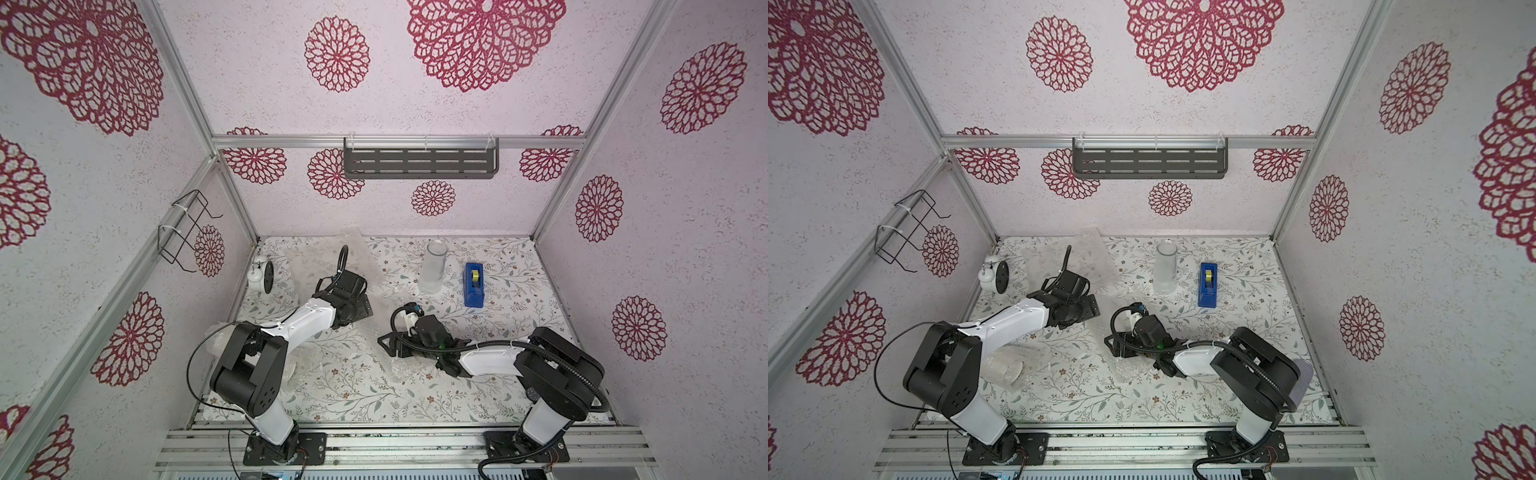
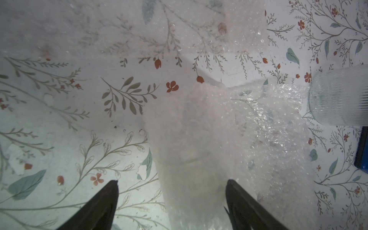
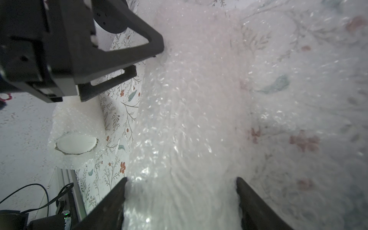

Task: Wrap vases in bubble wrap
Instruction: Wrap the vase in bubble wrap.

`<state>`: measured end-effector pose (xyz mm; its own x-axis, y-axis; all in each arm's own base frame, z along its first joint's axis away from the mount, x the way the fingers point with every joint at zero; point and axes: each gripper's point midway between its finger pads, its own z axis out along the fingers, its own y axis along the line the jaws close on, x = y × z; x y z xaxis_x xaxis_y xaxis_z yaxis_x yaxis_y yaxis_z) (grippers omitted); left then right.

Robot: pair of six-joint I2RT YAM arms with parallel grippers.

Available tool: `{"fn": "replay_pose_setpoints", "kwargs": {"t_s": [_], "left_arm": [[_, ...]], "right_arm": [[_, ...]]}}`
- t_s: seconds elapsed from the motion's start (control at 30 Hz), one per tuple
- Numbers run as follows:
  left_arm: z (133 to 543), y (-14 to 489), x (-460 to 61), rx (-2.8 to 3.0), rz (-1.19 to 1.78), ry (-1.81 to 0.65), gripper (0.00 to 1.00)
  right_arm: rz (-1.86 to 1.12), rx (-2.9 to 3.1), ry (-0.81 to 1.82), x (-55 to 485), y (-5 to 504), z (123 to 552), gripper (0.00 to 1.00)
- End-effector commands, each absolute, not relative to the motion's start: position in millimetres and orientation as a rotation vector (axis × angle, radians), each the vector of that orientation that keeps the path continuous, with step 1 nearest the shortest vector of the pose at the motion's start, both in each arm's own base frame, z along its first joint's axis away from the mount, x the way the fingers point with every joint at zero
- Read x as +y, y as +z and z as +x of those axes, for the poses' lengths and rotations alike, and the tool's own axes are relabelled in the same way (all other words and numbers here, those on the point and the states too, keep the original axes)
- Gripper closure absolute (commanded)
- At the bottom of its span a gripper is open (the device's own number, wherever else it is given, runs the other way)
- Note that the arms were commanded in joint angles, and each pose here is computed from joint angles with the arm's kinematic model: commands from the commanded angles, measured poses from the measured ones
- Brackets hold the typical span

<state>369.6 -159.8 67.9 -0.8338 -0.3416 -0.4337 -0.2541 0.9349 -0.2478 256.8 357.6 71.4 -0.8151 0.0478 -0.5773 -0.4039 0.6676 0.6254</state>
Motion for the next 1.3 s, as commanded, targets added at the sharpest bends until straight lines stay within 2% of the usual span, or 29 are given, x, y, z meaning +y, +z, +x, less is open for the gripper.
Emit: {"fn": "replay_pose_setpoints", "kwargs": {"t_s": [0.0, 0.1, 0.27, 0.37, 0.6, 0.9, 1.13, 1.17, 1.27], "left_arm": [[370, 60, -166, 2.630, -0.399, -0.254, 0.13], [370, 61, -167, 2.623, -0.399, -0.263, 0.13], [369, 70, -192, 2.628, -0.372, -0.402, 0.03], [365, 63, -196, 2.647, -0.352, -0.340, 0.02], [366, 41, -187, 2.692, -0.371, -0.225, 0.09], [369, 27, -178, 2.714, -0.387, -0.114, 0.21], [368, 21, -169, 2.708, -0.398, -0.039, 0.22], [368, 20, -170, 2.710, -0.394, -0.037, 0.22], [369, 20, -173, 2.710, -0.383, -0.030, 0.22]], "right_arm": [[-0.269, 2.580, 0.940, 333, 8, 223, 0.30], [-0.255, 2.575, 0.941, 331, 9, 224, 0.29], [-0.239, 2.569, 0.942, 330, 9, 225, 0.29], [-0.233, 2.566, 0.943, 330, 9, 226, 0.30], [-0.232, 2.558, 0.932, 329, 10, 227, 0.29], [-0.229, 2.537, 0.904, 323, 18, 228, 0.19], [-0.250, 2.507, 0.902, 318, 32, 225, 0.13], [-0.259, 2.500, 0.903, 317, 35, 225, 0.04], [-0.281, 2.478, 0.888, 313, 45, 222, 0.01]]}}
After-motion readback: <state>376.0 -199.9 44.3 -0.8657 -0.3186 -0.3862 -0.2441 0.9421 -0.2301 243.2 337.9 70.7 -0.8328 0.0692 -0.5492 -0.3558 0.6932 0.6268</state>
